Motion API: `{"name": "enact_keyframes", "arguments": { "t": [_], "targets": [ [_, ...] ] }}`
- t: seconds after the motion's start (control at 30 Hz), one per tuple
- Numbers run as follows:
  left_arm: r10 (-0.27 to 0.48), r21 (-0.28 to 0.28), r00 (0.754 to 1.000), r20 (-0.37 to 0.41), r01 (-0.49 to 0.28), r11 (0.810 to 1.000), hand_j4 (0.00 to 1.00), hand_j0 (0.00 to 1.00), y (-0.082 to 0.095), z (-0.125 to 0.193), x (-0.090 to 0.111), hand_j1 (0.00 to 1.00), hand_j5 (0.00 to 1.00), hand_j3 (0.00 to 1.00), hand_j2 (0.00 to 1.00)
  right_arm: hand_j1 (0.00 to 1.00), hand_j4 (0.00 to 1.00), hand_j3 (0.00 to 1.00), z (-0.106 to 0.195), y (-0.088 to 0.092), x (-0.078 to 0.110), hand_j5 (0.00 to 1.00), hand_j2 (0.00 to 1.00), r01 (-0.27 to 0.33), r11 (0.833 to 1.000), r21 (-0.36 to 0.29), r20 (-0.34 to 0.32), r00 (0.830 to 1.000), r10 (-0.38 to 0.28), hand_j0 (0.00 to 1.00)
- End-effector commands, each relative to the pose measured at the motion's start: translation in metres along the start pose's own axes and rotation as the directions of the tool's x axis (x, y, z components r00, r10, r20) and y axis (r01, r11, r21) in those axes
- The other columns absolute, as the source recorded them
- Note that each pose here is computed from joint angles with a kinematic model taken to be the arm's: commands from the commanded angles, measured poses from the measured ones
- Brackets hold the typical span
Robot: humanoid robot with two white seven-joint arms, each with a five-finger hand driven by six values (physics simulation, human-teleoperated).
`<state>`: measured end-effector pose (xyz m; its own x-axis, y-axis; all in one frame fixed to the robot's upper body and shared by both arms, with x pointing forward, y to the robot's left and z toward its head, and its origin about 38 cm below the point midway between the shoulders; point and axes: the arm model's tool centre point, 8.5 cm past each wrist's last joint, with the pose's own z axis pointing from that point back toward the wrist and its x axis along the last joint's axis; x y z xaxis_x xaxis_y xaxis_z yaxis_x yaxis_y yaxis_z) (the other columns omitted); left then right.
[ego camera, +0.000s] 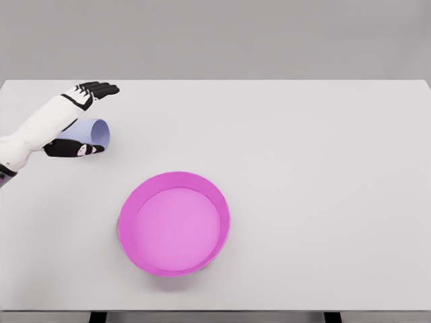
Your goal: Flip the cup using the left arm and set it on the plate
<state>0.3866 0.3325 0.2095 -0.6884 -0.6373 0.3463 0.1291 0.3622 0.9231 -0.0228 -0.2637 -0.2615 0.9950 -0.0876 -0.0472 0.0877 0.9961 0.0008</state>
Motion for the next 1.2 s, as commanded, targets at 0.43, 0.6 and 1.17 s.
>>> {"name": "enact_keyframes", "arguments": {
  "t": [0.43,0.6,1.17],
  "targets": [
    [-0.091,-0.246,0.991,-0.095,0.065,0.967,1.00,1.00,-0.004,0.022,-0.019,1.00,1.00,1.00,1.00,1.00,1.00,1.00,0.000,0.000,0.000,1.00,1.00,0.000,1.000,0.001,0.000,1.000,0.000,1.00],
    [-0.087,-0.251,0.981,-0.171,0.042,0.967,1.00,1.00,0.004,0.023,-0.050,1.00,1.00,1.00,1.00,1.00,1.00,1.00,0.000,0.000,0.000,1.00,1.00,0.000,1.000,0.001,0.000,1.000,0.000,1.00],
    [-0.039,-0.280,0.979,-0.201,-0.020,0.960,1.00,1.00,-0.015,0.004,-0.070,1.00,1.00,1.00,1.00,1.00,1.00,1.00,0.000,0.000,0.000,1.00,1.00,0.000,1.000,0.001,0.000,1.000,0.000,1.00]
  ]
}}
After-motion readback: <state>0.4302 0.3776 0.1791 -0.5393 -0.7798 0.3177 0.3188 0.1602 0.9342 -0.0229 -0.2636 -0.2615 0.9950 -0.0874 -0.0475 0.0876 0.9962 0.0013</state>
